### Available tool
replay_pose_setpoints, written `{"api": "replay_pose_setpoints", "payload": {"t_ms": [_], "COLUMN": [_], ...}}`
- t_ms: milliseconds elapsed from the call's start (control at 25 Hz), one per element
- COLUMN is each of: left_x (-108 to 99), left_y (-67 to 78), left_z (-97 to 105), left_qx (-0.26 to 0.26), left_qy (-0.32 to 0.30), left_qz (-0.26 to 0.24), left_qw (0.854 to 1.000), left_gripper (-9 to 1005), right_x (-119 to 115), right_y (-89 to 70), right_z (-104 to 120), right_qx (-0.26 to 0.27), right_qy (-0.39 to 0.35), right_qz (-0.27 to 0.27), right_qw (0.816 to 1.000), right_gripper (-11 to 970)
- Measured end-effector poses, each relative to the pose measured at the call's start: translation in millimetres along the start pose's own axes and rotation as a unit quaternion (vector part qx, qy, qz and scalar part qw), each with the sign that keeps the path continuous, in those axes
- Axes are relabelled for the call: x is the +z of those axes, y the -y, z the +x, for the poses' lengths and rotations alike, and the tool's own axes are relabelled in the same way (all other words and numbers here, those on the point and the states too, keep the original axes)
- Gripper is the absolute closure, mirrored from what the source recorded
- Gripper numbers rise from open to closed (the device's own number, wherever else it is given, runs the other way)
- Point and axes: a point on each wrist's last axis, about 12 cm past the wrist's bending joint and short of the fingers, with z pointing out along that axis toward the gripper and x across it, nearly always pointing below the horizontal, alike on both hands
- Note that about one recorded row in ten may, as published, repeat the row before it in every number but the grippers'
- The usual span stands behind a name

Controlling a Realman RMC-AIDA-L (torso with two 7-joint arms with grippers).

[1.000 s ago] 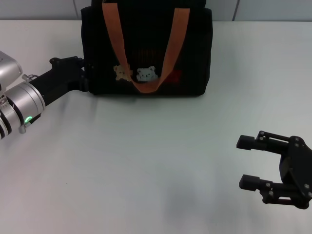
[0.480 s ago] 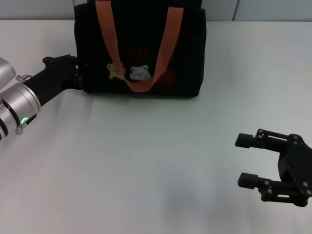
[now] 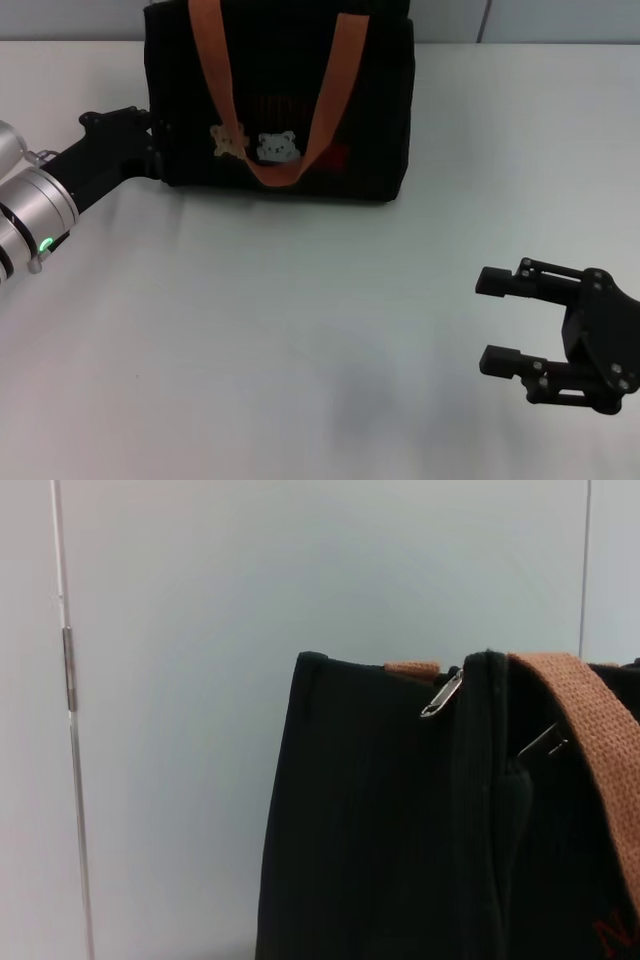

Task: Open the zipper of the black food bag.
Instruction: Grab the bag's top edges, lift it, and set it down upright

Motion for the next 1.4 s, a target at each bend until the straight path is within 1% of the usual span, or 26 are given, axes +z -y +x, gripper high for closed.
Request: {"api": "replay_pose_setpoints", "payload": {"t_ms": [280, 360, 400, 440, 480, 520, 560, 600, 640, 680, 720, 760, 840, 920, 1040, 1080, 1160, 1200, 1320, 1400], "left_x": [-0.8, -3.7, -3.7, -5.3, -7.7, -14.3, -14.3, -20.5, -20.5, -25.3, -32.5, -32.5, -36.6, -37.8, -38.4, -38.4, -38.8, -38.8, -41.7, -43.5], "left_y": [-2.1, -8.5, -8.5, -11.7, -15.4, -23.6, -23.6, -28.6, -28.6, -31.3, -34.8, -34.8, -36.6, -34.7, -31.2, -31.2, -26.7, -26.7, -24.2, -24.7], "left_z": [-1.2, -4.2, -4.2, -5.9, -8.1, -15.0, -15.0, -22.9, -22.9, -28.7, -38.6, -38.6, -48.9, -59.2, -67.8, -67.8, -75.6, -75.6, -85.6, -87.4], "left_qx": [-0.003, 0.010, 0.010, 0.016, 0.023, 0.043, 0.043, 0.062, 0.062, 0.075, 0.094, 0.094, 0.113, 0.128, 0.141, 0.141, 0.154, 0.154, 0.167, 0.168], "left_qy": [0.003, 0.007, 0.007, 0.009, 0.012, 0.024, 0.024, 0.039, 0.039, 0.050, 0.065, 0.065, 0.070, 0.070, 0.068, 0.068, 0.073, 0.073, 0.090, 0.095], "left_qz": [-0.004, -0.010, -0.010, -0.014, -0.016, -0.017, -0.017, -0.008, -0.008, 0.004, 0.028, 0.028, 0.060, 0.102, 0.140, 0.140, 0.168, 0.168, 0.192, 0.194], "left_qw": [1.000, 1.000, 1.000, 1.000, 1.000, 0.999, 0.999, 0.997, 0.997, 0.996, 0.993, 0.993, 0.989, 0.984, 0.978, 0.978, 0.971, 0.971, 0.963, 0.962], "left_gripper": [911, 911, 911, 912, 912, 912, 912, 912, 912, 912, 911, 911, 911, 912, 913, 914, 914, 915, 916, 916], "right_x": [1.4, 1.7, 1.7, 1.7, 1.7, 1.9, 1.9, 2.0, 1.9, 1.9, 1.6, 1.6, 1.6, 2.4, 3.0, 3.4, 4.5, 4.8, 6.2, 6.5], "right_y": [2.2, 2.7, 2.9, 2.9, 3.1, 3.5, 3.5, 3.6, 3.7, 3.6, 3.3, 3.3, 3.0, 2.5, 2.3, 2.0, 1.7, 1.6, 1.3, 1.1], "right_z": [-1.0, -1.2, -1.1, -1.1, -1.0, -1.0, -1.0, -1.0, -1.0, -0.9, -0.6, -0.6, -0.2, 1.0, 1.5, 1.9, 2.5, 2.7, 3.2, 3.5], "right_qx": [-0.002, -0.002, -0.002, -0.002, -0.002, -0.003, -0.003, -0.003, -0.003, -0.003, -0.002, -0.002, -0.002, 0.001, 0.003, 0.004, 0.006, 0.007, 0.009, 0.010], "right_qy": [-0.002, -0.002, -0.003, -0.003, -0.003, -0.004, -0.004, -0.004, -0.004, -0.004, -0.004, -0.004, -0.004, -0.002, -0.001, 0.000, 0.001, 0.002, 0.002, 0.003], "right_qz": [0.001, 0.001, 0.002, 0.002, 0.002, 0.003, 0.003, 0.004, 0.004, 0.004, 0.004, 0.004, 0.005, 0.005, 0.004, 0.003, 0.001, 0.001, -0.003, -0.003], "right_qw": [1.000, 1.000, 1.000, 1.000, 1.000, 1.000, 1.000, 1.000, 1.000, 1.000, 1.000, 1.000, 1.000, 1.000, 1.000, 1.000, 1.000, 1.000, 1.000, 1.000], "right_gripper": [301, 302, 303, 304, 304, 305, 306, 307, 307, 308, 309, 310, 311, 313, 315, 316, 317, 318, 320, 322]}}
